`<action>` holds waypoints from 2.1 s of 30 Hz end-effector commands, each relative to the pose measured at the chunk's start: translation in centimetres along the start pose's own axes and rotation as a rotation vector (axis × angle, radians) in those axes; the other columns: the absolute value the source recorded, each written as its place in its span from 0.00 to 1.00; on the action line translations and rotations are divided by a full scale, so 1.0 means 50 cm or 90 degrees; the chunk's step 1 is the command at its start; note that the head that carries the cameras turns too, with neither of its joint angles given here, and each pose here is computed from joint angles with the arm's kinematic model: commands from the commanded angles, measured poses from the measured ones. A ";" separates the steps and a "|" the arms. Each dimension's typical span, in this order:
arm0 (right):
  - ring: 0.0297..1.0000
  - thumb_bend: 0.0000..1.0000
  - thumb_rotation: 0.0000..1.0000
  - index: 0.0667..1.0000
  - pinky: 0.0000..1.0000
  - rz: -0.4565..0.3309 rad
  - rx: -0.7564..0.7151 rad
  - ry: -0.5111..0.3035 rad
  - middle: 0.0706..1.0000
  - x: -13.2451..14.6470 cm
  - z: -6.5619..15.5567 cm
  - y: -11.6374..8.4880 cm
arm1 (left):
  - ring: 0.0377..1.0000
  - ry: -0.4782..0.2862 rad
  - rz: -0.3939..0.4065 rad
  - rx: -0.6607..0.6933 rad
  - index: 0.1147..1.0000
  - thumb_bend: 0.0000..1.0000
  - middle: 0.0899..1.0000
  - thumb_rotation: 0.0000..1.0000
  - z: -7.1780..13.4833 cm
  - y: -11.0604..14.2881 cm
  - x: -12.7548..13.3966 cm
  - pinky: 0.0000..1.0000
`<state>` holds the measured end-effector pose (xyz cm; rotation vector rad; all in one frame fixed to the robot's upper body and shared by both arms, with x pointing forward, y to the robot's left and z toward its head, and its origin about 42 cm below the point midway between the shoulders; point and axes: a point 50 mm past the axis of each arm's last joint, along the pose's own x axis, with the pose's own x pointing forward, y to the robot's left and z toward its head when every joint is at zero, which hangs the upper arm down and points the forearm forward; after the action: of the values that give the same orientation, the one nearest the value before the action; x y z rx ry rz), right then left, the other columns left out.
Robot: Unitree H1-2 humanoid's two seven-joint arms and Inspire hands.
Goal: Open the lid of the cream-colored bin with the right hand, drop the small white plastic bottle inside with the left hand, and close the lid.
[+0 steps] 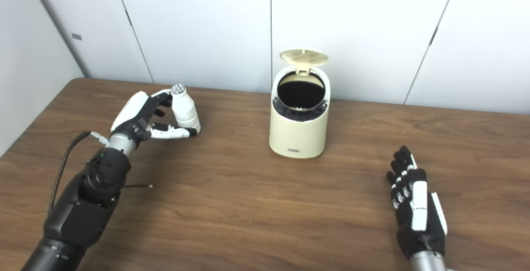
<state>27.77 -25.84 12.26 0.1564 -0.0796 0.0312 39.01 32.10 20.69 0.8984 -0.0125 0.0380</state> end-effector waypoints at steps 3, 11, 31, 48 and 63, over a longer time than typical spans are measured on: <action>1.00 0.62 0.94 0.96 1.00 0.007 0.007 -0.028 0.98 0.010 0.015 0.008 | 0.79 -0.022 0.034 0.032 0.81 0.93 0.80 0.28 0.028 0.046 0.028 0.67; 1.00 0.60 0.95 0.96 1.00 0.004 -0.003 -0.034 0.98 0.010 0.018 0.011 | 0.79 -0.020 0.029 0.025 0.79 0.89 0.77 0.25 0.023 0.043 0.029 0.70; 1.00 0.58 0.96 0.94 1.00 -0.012 -0.012 -0.047 0.98 0.013 0.017 0.006 | 0.47 -0.057 0.083 -0.101 0.43 0.53 0.49 0.04 0.024 0.017 0.035 0.41; 1.00 0.59 0.97 0.95 1.00 -0.011 -0.018 -0.046 0.98 0.013 0.014 0.000 | 0.37 -0.098 0.123 -0.127 0.45 0.52 0.38 0.00 0.036 0.013 0.027 0.34; 1.00 0.60 0.95 0.94 1.00 -0.009 -0.017 -0.040 0.96 0.015 0.006 0.019 | 0.37 -0.283 0.267 -0.141 0.46 0.50 0.42 0.00 0.207 0.025 -0.059 0.34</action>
<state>28.10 -25.51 12.17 0.1247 -0.0876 0.0036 36.14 25.17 25.60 0.6482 -0.4916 0.1917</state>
